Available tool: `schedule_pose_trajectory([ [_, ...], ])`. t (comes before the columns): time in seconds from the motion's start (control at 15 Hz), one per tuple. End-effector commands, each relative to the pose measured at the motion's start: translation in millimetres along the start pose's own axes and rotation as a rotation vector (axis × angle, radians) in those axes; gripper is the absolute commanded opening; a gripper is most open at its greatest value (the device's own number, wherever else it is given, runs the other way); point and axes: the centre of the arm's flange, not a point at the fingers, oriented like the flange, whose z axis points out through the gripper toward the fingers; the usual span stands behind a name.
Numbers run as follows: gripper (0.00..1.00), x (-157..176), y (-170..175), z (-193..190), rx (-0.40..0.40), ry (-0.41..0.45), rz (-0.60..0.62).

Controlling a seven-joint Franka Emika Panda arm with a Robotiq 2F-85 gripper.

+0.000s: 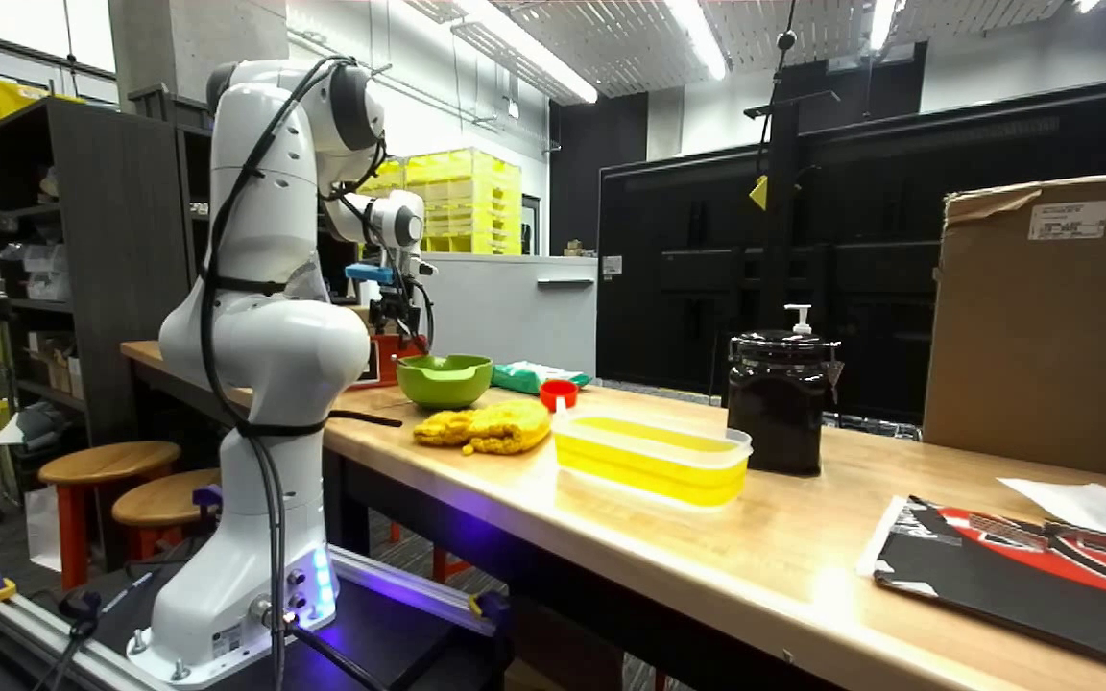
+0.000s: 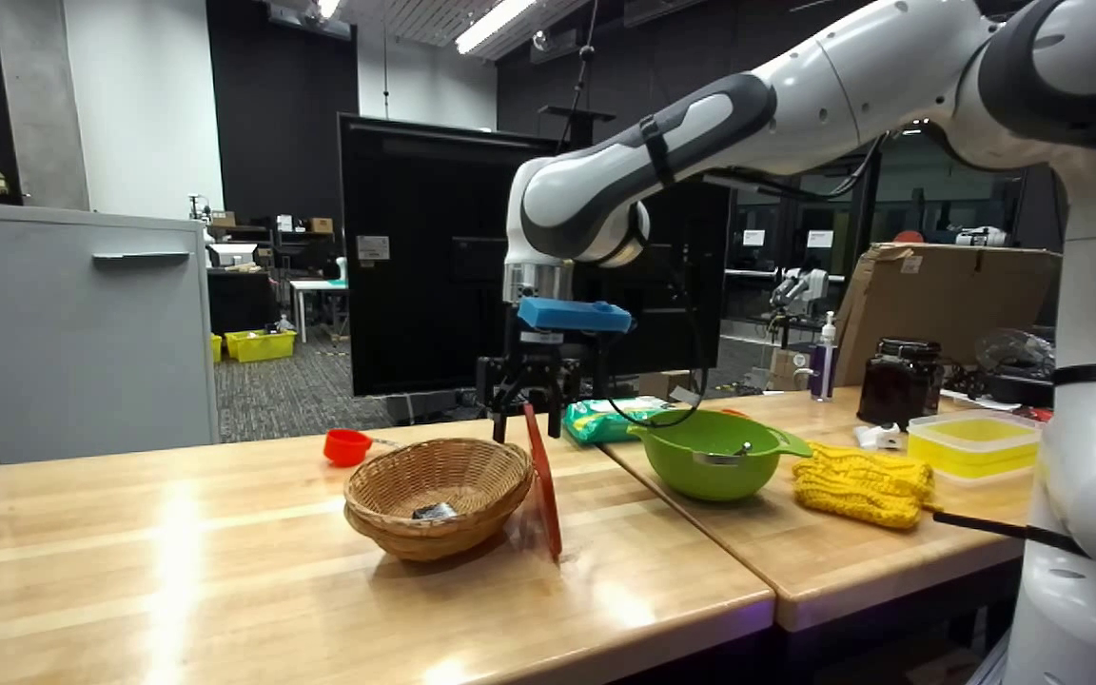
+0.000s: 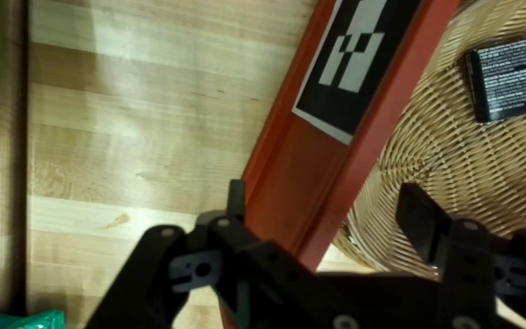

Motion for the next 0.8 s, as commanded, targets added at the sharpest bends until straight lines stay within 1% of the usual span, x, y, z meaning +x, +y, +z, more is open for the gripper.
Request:
schedule_pose_trajectory([
  [0.0,0.52,-4.4,-3.9,4.8,0.017,-0.002,0.009],
  [0.13,0.35,-2.9,-5.1,5.0,0.013,-0.007,0.006],
  [0.27,0.22,-1.7,-5.5,6.2,0.011,-0.01,0.004],
  [0.33,0.13,-1.4,-5.8,5.8,0.01,-0.012,0.003],
  [0.47,0.0,-0.9,-5.5,5.3,0.009,-0.011,0.0],
  [0.6,0.0,-0.8,-6.1,3.2,0.005,-0.009,-0.003],
  [0.67,0.03,-0.8,-6.5,2.2,0.004,-0.008,-0.005],
  [0.73,0.03,-0.7,-7.5,1.1,0.003,-0.009,-0.007],
])
